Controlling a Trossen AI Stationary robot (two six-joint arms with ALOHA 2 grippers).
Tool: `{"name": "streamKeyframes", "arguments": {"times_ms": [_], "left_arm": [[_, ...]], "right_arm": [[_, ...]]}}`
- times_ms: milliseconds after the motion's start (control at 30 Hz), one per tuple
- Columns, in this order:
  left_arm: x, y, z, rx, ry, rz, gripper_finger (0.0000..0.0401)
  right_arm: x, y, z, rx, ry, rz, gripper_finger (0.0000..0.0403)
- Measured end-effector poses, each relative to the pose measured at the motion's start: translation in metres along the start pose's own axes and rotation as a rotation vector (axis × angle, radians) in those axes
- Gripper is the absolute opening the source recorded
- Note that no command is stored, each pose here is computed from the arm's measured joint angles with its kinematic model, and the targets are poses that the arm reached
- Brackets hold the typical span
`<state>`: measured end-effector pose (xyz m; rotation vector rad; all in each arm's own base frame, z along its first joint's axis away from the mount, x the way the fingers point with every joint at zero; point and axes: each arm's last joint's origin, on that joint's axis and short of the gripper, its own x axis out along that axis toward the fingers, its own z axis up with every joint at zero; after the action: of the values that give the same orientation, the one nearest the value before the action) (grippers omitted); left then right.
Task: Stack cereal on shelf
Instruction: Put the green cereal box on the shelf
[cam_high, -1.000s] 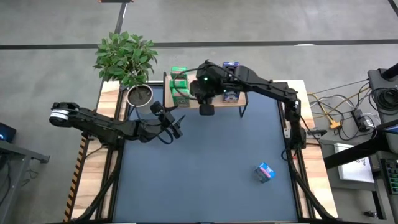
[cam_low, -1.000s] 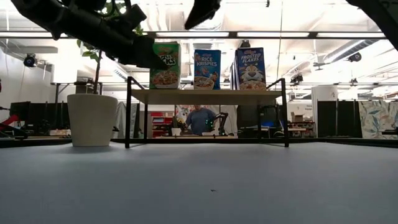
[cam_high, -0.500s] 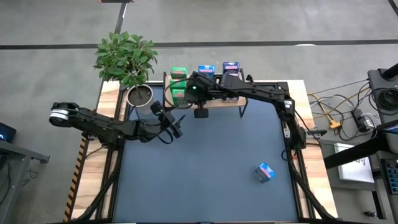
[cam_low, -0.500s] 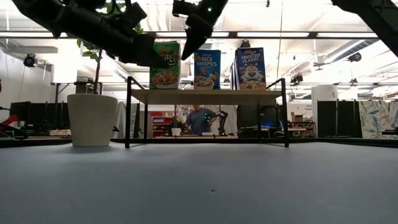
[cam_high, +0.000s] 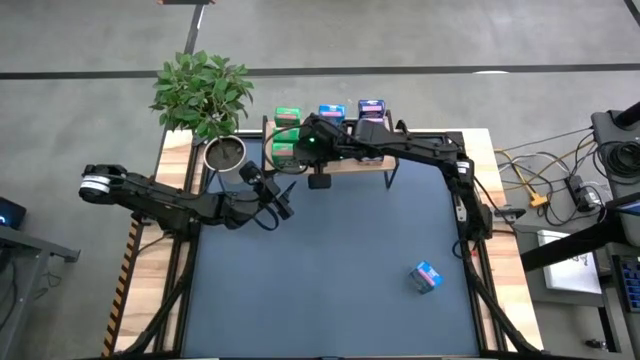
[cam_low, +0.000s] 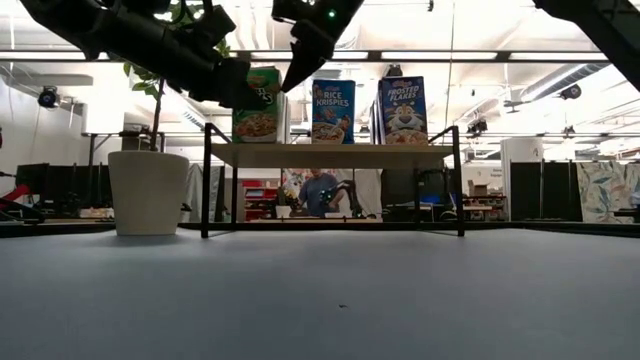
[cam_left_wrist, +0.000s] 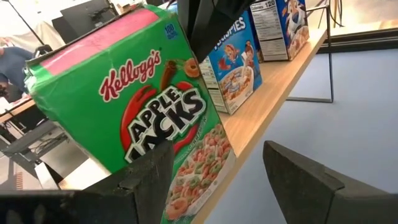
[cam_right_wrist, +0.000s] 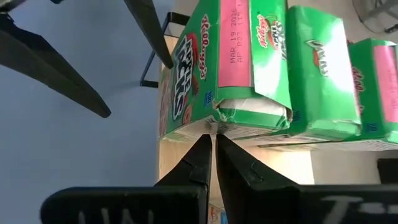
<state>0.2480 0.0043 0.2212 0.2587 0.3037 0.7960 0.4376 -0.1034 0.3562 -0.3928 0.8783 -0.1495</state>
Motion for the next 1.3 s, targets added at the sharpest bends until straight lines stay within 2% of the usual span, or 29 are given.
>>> {"name": "streamKeyframes", "arguments": {"times_ms": [267, 533, 767, 900, 1300], "left_arm": [[0.001, 0.001, 0.000, 0.027, 0.003, 0.006, 0.0231], [0.010, 0.006, -0.009, 0.039, 0.042, 0.016, 0.0231], [0.015, 0.000, -0.012, 0.028, 0.051, -0.006, 0.0231], [0.018, -0.005, -0.012, -0.005, 0.033, -0.064, 0.0231], [0.033, -0.008, -0.017, -0.020, 0.015, -0.031, 0.0231]], "right_arm": [[-0.006, 0.004, -0.002, 0.001, 0.034, 0.023, 0.0012], [-0.043, 0.007, 0.000, 0.022, 0.012, 0.028, 0.0012], [-0.065, 0.014, 0.003, 0.036, -0.008, 0.040, 0.0012], [-0.070, 0.020, 0.004, 0.040, 0.001, 0.053, 0.0012], [-0.074, 0.030, 0.006, 0.030, 0.003, 0.073, 0.0012]]}}
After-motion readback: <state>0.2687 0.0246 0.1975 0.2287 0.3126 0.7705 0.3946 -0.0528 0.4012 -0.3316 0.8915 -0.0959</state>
